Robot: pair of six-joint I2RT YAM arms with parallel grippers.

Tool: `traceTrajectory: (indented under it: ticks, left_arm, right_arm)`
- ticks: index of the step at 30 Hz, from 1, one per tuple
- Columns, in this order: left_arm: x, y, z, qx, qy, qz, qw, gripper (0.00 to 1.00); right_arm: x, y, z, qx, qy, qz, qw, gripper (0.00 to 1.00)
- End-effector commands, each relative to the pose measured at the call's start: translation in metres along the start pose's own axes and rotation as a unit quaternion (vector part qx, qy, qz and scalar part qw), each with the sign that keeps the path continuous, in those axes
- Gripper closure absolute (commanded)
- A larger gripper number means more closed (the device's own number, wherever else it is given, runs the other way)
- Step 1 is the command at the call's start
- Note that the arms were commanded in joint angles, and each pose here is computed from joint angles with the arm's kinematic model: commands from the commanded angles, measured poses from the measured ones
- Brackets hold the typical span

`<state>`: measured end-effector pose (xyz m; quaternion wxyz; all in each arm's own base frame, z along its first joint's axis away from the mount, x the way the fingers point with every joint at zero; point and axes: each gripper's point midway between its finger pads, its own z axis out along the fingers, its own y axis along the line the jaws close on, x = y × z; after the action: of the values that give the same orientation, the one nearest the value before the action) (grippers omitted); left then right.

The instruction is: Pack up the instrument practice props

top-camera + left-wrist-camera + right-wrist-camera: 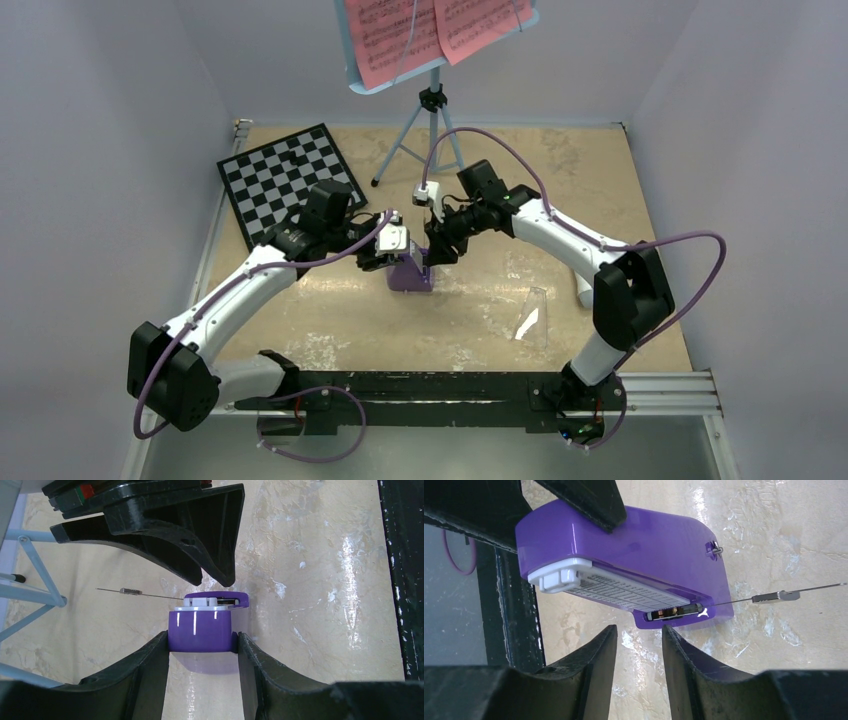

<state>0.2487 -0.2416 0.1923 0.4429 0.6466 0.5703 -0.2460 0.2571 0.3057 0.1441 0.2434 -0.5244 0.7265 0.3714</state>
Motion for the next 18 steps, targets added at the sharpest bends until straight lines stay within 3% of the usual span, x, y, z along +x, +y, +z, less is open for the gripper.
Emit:
traceTrajectory:
  ticks: [1, 13, 18]
  left_arm:
    - [0.01, -0.004, -0.006, -0.004, 0.017, -0.015, 1.0, 1.0]
    - [0.01, -0.008, -0.007, 0.0, 0.017, -0.021, 1.0, 1.0]
    - [0.011, -0.008, -0.007, 0.002, 0.018, -0.019, 1.0, 1.0]
  right_arm:
    - [-0.021, -0.001, -0.006, 0.016, -0.028, -0.006, 0.999, 0.6]
    - [-0.025, -0.017, -0.003, 0.05, -0.031, 0.006, 0.998, 0.6]
    - [-0.029, -0.01, -0.003, 0.031, -0.036, 0.0, 0.999, 0.64]
